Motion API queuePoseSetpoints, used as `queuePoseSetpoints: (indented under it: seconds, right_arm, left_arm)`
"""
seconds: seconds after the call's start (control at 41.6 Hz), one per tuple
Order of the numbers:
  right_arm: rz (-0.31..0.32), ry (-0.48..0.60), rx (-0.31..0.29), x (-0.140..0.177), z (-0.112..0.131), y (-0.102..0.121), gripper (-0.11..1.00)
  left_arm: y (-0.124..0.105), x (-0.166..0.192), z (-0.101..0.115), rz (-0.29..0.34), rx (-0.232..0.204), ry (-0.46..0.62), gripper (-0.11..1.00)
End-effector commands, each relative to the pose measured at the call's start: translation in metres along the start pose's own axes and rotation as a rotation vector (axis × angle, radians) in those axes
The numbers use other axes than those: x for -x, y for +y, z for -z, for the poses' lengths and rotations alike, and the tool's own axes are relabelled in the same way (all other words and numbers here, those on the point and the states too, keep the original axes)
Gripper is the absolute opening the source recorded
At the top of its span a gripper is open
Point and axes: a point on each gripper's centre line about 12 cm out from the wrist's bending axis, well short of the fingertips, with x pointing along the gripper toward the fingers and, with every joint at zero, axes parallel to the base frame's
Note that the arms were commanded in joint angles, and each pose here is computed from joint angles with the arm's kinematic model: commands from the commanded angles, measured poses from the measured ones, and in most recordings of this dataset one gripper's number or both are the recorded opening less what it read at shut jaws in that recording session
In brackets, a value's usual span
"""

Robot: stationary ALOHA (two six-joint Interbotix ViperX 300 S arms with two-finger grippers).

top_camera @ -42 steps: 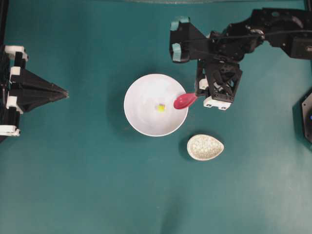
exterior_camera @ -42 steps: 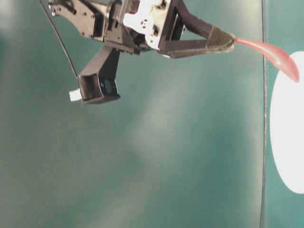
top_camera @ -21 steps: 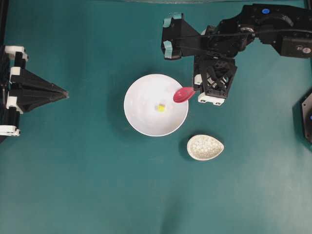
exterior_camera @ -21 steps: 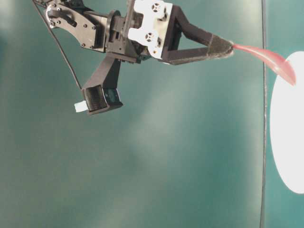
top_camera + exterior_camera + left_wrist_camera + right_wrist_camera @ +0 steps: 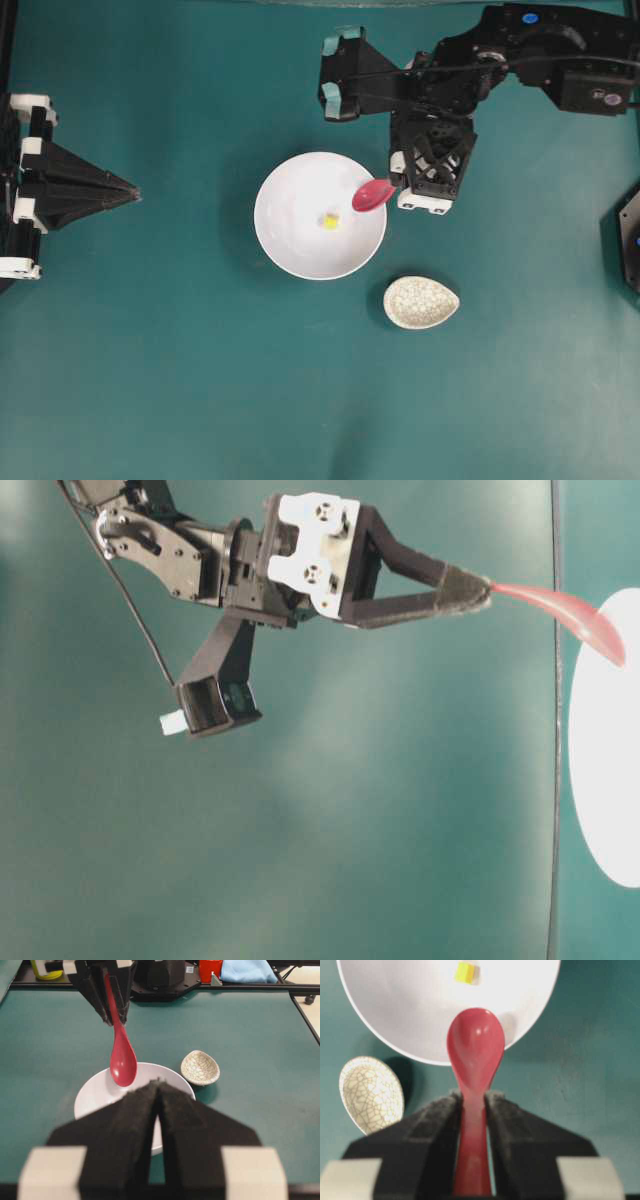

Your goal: Scoop the yellow hexagonal prism block from the bowl with a spoon using the right arm.

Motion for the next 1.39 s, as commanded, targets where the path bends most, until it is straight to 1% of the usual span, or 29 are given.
queuePoseSetpoints:
  seconds: [0.0, 0.24, 0.505, 1.106, 1.37]
  right_arm:
    - [0.0, -0.04, 0.012, 0.012, -0.009, 0.004, 0.23]
    - [-0.009, -0.022, 0.022, 0.003, -0.01, 0.009, 0.23]
    - [-0.017, 0.01, 0.031, -0.013, -0.011, 0.012, 0.23]
    - [-0.003, -0.012, 0.031, -0.039, -0.019, 0.006, 0.23]
    - [0.007, -0.045, 0.038, -0.048, -0.025, 0.007, 0.23]
  left_arm:
    - [0.0, -0.003, -0.01, 0.002, -0.005, -0.026, 0.03]
    - [0.0, -0.002, -0.009, 0.002, -0.008, -0.026, 0.03]
    - [0.0, -0.002, -0.009, 0.002, -0.008, -0.026, 0.03]
    - [0.0, -0.001, -0.011, 0.002, -0.006, -0.032, 0.03]
    - [0.0, -0.001, -0.011, 0.002, -0.006, -0.034, 0.03]
